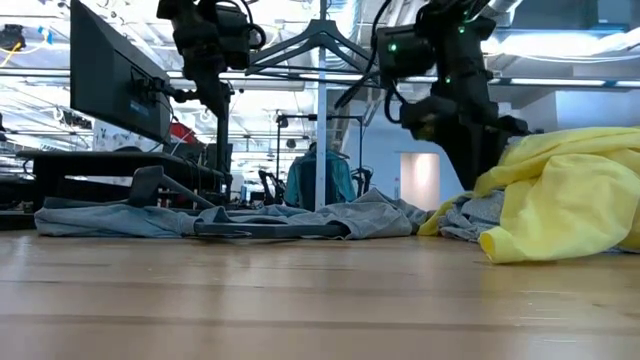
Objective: Hang clothes
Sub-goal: Hang the yellow shirt on the bottom black hanger
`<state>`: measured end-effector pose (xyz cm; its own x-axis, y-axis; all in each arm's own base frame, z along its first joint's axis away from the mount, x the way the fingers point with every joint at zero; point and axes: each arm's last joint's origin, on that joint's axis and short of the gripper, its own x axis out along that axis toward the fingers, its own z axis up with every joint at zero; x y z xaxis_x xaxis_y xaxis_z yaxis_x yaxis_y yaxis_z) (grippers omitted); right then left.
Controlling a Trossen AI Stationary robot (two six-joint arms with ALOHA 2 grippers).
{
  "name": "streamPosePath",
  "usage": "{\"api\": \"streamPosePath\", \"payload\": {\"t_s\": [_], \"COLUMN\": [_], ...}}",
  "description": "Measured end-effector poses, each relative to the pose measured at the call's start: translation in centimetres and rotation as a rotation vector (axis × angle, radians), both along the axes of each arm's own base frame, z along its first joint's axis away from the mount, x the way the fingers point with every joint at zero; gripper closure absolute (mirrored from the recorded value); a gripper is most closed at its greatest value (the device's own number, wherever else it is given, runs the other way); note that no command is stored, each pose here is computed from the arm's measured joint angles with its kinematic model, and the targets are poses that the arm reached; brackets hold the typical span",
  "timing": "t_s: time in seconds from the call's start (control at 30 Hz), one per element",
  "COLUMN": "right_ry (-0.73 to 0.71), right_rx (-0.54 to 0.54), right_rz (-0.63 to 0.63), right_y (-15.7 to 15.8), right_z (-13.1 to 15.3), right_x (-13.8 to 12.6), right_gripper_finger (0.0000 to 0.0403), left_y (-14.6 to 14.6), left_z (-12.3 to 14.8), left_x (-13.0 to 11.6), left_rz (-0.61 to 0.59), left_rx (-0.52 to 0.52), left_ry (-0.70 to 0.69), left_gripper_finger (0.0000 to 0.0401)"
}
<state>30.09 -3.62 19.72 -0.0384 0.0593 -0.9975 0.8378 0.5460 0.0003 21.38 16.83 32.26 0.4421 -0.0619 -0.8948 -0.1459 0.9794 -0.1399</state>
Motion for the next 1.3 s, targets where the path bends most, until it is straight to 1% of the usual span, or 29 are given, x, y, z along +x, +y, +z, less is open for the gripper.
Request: {"api": "streamPosePath", "payload": {"t_s": [0.13,0.2,0.23,0.3,0.33,0.43,0.5,0.57,0.73,0.83,0.93,1.03,1.1,1.17,1.23,1.3], "right_ry": [0.038,0.049,0.048,0.038,0.025,-0.056,-0.133,-0.252,-0.577,-0.767,-0.987,-1.14,-1.2,-1.238,-1.262,-1.27], "right_rx": [-0.018,-0.018,-0.017,-0.016,-0.017,-0.035,-0.06,-0.101,-0.271,-0.384,-0.476,-0.496,-0.473,-0.433,-0.384,-0.328], "right_rz": [0.075,0.114,0.132,0.173,0.186,0.191,0.197,0.217,0.262,0.342,0.462,0.542,0.571,0.589,0.608,0.633], "right_y": [0.4,0.5,0.4,0.4,0.3,-0.5,-1.2,-2.1,-4.6,-6.0,-7.0,-8.2,-9.1,-10.1,-11.1,-11.9], "right_z": [-1.4,-1.7,-1.7,-1.2,-0.6,2.2,4.4,7.1,14.2,17.5,20.4,21.5,21.5,21.2,20.5,19.6], "right_x": [0.6,0.7,0.6,0.4,0.3,-0.2,-0.6,-0.8,-2.0,-2.5,-2.7,-2.6,-2.3,-2.0,-1.6,-1.1], "right_gripper_finger": [0.0294,0.0315,0.0335,0.038,0.039,0.0396,0.04,0.04,0.0402,0.0402,0.0402,0.0402,0.0402,0.0402,0.0402,0.0403], "left_y": [0.1,0.1,0.0,0.0,0.0,0.1,0.3,0.4,1.0,1.5,2.0,2.2,2.0,1.6,1.2,0.7], "left_z": [0.0,0.0,0.0,0.0,0.0,0.1,0.2,0.3,0.7,1.3,2.8,4.6,5.8,6.6,6.8,6.4], "left_x": [0.1,0.1,0.1,0.1,0.1,0.1,0.3,0.5,1.2,1.8,2.5,3.5,4.3,5.1,6.1,7.1], "left_rz": [-0.001,-0.008,-0.011,-0.015,-0.014,-0.013,-0.002,0.015,0.069,0.117,0.163,0.207,0.219,0.205,0.187,0.171], "left_rx": [0.007,0.01,0.012,0.013,0.014,0.02,0.033,0.041,0.082,0.111,0.154,0.188,0.193,0.195,0.193,0.175], "left_ry": [-0.008,-0.008,-0.008,-0.008,-0.008,-0.017,-0.037,-0.057,-0.141,-0.217,-0.328,-0.472,-0.573,-0.663,-0.71,-0.721], "left_gripper_finger": [0.0228,0.0228,0.0228,0.0228,0.0228,0.0228,0.0228,0.0228,0.0228,0.0228,0.0228,0.0228,0.0228,0.0228,0.0228,0.0228]}}
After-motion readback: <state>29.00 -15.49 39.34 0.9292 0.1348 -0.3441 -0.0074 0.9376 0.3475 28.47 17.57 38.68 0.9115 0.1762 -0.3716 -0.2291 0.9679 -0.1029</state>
